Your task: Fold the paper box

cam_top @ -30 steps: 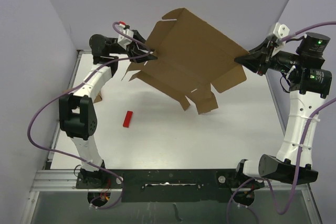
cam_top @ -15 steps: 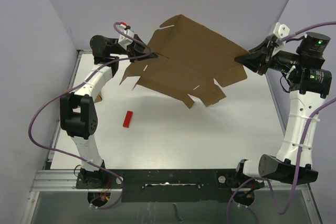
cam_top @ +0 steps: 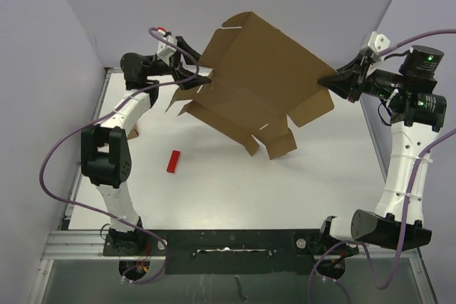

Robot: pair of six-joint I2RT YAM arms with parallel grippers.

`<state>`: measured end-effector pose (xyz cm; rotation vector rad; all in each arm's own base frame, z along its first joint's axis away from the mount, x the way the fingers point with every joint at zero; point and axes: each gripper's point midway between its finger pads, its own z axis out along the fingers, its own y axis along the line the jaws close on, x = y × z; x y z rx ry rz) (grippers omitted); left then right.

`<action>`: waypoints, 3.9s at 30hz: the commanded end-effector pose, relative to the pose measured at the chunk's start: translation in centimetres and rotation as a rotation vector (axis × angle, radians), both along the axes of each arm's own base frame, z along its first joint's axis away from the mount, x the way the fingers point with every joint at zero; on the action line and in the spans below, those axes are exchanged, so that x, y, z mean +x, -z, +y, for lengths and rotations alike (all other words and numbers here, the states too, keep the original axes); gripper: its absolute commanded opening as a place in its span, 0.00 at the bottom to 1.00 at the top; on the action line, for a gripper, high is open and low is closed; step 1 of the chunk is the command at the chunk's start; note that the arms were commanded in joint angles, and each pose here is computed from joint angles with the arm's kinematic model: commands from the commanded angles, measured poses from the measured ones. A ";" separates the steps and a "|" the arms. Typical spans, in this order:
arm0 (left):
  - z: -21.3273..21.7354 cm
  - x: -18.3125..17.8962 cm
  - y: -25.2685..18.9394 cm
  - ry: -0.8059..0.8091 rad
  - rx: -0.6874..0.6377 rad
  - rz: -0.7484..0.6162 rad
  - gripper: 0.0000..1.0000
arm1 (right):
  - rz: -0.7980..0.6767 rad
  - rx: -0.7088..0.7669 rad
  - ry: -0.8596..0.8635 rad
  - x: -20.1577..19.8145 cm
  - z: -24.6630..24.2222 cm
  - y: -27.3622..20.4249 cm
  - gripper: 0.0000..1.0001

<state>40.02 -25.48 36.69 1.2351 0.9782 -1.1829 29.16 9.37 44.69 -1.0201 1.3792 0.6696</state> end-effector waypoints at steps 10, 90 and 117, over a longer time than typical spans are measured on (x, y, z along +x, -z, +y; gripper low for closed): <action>14.3 3.7 -5.9 -0.535 -0.529 0.374 0.62 | -0.017 0.002 0.058 -0.5 -0.6 -1.2 0.00; 13.8 4.0 7.8 -0.389 -0.581 1.062 0.71 | 0.042 0.169 0.030 -3.0 -0.8 -9.1 0.00; 12.2 2.8 3.8 -0.328 -0.580 0.976 0.71 | 0.053 0.174 0.010 -3.4 -0.8 -9.1 0.00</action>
